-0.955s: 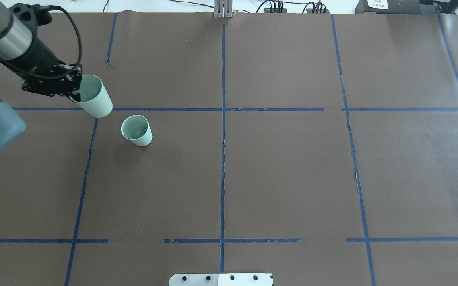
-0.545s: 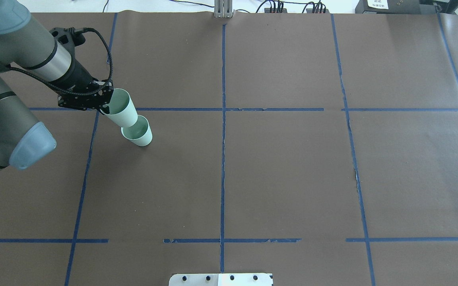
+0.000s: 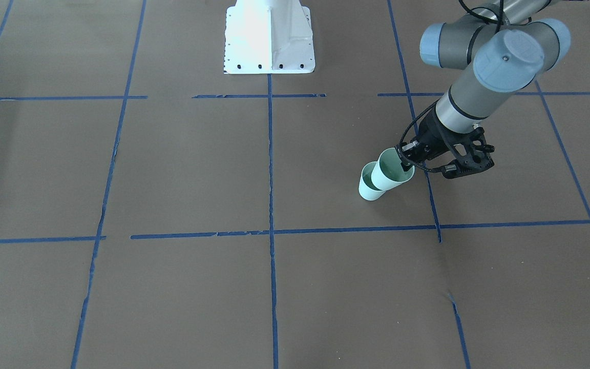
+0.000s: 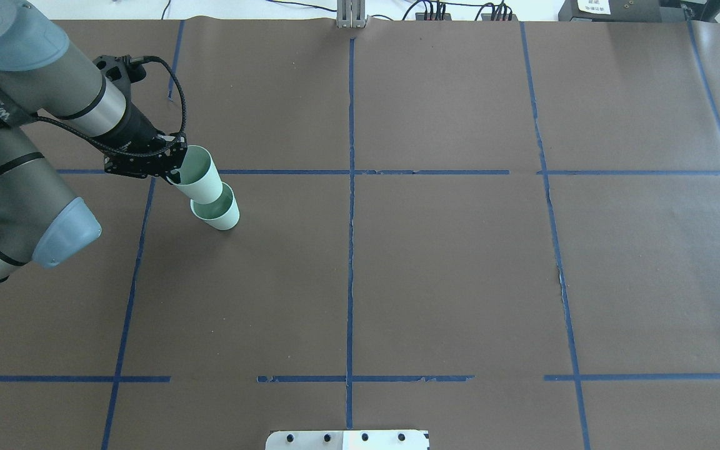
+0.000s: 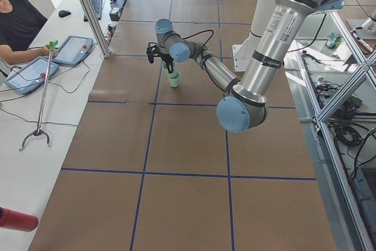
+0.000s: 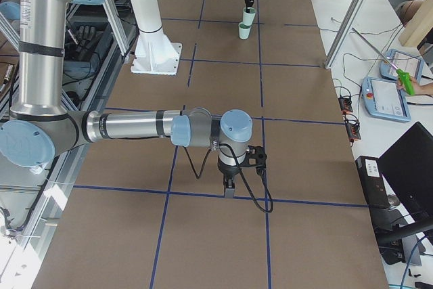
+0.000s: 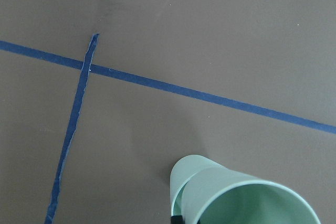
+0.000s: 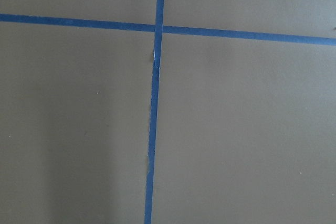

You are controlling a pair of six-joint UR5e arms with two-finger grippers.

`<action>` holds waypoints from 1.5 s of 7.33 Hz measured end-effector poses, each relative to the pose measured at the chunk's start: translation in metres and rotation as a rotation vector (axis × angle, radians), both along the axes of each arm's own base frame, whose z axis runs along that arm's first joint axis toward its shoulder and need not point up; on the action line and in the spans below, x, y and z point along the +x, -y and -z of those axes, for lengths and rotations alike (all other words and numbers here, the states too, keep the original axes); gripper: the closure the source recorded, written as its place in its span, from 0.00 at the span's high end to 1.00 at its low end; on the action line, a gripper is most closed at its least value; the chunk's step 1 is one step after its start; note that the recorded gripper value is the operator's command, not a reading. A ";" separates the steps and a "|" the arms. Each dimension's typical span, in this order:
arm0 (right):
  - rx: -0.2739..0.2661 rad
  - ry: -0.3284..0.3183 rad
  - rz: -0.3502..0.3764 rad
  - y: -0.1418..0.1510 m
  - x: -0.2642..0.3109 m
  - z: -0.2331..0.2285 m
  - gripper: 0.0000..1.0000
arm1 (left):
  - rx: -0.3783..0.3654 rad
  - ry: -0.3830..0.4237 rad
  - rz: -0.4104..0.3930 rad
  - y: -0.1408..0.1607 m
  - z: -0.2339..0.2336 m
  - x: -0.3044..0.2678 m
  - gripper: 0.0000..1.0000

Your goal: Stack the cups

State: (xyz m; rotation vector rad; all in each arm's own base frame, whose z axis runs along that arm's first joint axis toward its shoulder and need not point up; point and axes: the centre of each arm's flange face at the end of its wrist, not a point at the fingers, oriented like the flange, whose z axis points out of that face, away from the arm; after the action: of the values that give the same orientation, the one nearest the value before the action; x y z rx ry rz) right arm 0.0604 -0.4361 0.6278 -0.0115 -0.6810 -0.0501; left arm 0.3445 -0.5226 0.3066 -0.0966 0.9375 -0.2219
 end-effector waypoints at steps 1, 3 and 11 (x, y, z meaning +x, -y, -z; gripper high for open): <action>0.000 0.000 0.000 0.000 0.000 0.000 1.00 | 0.001 -0.001 -0.004 -0.001 0.000 0.002 0.00; 0.000 0.000 0.000 0.000 0.000 0.000 1.00 | 0.002 -0.001 -0.013 -0.004 0.000 0.006 0.00; 0.000 0.000 0.000 0.000 0.000 0.000 1.00 | 0.079 -0.015 -0.022 -0.007 0.006 -0.019 1.00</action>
State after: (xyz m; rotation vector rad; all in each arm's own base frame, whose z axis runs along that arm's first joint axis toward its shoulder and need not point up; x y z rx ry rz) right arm 0.0604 -0.4361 0.6278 -0.0115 -0.6810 -0.0500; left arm 0.3256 -0.5152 0.3010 -0.0354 0.9584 -0.1638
